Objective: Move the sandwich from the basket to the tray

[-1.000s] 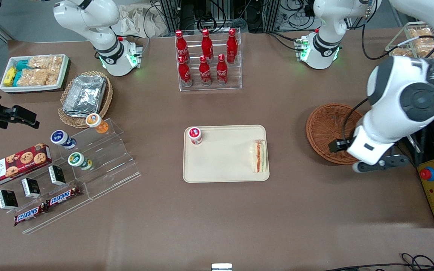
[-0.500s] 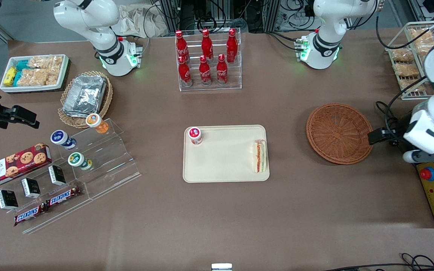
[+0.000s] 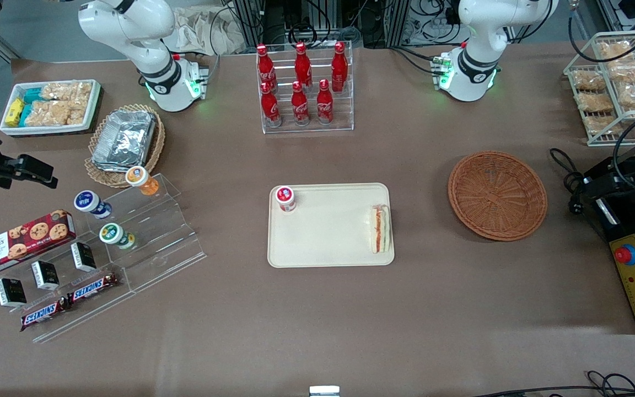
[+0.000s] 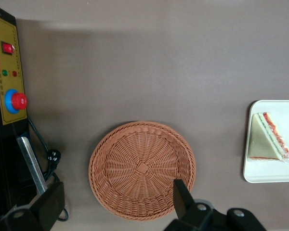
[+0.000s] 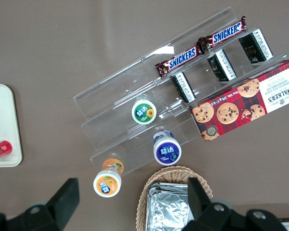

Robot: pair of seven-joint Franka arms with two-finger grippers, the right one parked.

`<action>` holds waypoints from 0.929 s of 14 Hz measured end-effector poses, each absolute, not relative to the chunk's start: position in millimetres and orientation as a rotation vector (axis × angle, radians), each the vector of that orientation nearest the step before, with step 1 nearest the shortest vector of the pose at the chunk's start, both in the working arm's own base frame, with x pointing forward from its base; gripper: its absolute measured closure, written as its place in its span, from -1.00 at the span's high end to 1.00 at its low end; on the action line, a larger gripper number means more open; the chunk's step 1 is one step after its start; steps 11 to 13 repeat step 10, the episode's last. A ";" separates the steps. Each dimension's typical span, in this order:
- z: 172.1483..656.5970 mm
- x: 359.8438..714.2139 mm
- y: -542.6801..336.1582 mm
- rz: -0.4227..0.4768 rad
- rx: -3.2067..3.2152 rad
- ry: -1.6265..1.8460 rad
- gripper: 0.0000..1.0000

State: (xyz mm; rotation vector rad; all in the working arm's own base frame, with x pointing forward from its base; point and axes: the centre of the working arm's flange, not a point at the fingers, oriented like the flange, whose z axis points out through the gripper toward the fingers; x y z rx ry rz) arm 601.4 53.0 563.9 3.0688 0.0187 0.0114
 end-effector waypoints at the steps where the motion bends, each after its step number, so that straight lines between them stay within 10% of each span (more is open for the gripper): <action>1: 568.0 602.2 50.3 0.024 3.069 0.011 1.00; 13: 571.4 601.4 49.0 0.015 3.069 0.007 1.00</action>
